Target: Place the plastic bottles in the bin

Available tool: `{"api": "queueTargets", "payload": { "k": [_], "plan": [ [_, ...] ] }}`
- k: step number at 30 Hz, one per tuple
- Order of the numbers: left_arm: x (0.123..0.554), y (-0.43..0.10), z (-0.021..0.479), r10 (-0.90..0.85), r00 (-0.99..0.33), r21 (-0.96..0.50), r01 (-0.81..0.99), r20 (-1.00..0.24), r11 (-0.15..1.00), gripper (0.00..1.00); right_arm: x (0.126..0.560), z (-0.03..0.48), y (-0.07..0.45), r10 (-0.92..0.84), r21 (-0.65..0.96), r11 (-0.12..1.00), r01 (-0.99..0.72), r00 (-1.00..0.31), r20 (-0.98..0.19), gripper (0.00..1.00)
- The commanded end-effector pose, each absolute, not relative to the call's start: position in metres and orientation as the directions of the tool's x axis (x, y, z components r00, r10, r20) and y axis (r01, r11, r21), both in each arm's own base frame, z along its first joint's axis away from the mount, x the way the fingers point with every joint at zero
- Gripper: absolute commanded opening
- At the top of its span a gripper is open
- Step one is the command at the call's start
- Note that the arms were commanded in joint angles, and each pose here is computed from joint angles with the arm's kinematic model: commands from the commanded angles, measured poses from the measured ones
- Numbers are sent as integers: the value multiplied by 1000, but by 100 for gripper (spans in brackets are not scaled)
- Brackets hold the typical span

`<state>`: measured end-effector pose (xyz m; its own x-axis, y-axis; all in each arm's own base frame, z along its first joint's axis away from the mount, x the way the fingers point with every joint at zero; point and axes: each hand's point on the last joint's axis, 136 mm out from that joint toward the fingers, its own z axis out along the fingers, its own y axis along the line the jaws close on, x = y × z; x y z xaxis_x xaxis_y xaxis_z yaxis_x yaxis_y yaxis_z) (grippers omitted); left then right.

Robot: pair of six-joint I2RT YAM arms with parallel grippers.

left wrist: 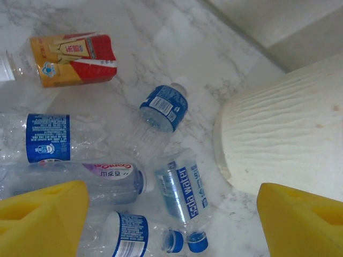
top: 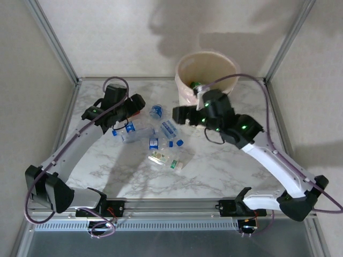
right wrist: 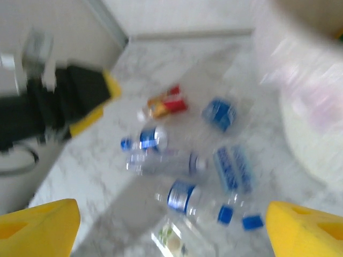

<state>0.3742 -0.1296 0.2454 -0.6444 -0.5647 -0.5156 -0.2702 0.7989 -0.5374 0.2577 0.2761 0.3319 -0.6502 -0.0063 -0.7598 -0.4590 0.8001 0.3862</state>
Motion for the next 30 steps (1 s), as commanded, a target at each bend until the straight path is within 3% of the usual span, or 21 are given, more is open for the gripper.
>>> {"api": "queueTargets", "payload": {
  "k": [1,7,12,19,30],
  "plan": [
    [368,-127,238,-565,-656,-533,-281,-501,798,82,243,287,295,-117,340,798,-498,-681,-723,93],
    [365,-134,234,-587,-664,-578,-275,-464,768,80,214,191,309,-307,243,813,-529,-744,-593,94],
    [356,-131,230,-605,-655,-594,-284,-453,753,80,192,148,327,-412,228,765,-603,-730,-546,96],
    [350,-135,223,-623,-663,-626,-289,-415,725,80,181,103,338,-543,108,748,-655,-697,-468,96],
    [346,-136,226,-631,-662,-647,-281,-404,709,80,204,83,348,-605,-45,750,-660,-658,-448,97]
  ]
}}
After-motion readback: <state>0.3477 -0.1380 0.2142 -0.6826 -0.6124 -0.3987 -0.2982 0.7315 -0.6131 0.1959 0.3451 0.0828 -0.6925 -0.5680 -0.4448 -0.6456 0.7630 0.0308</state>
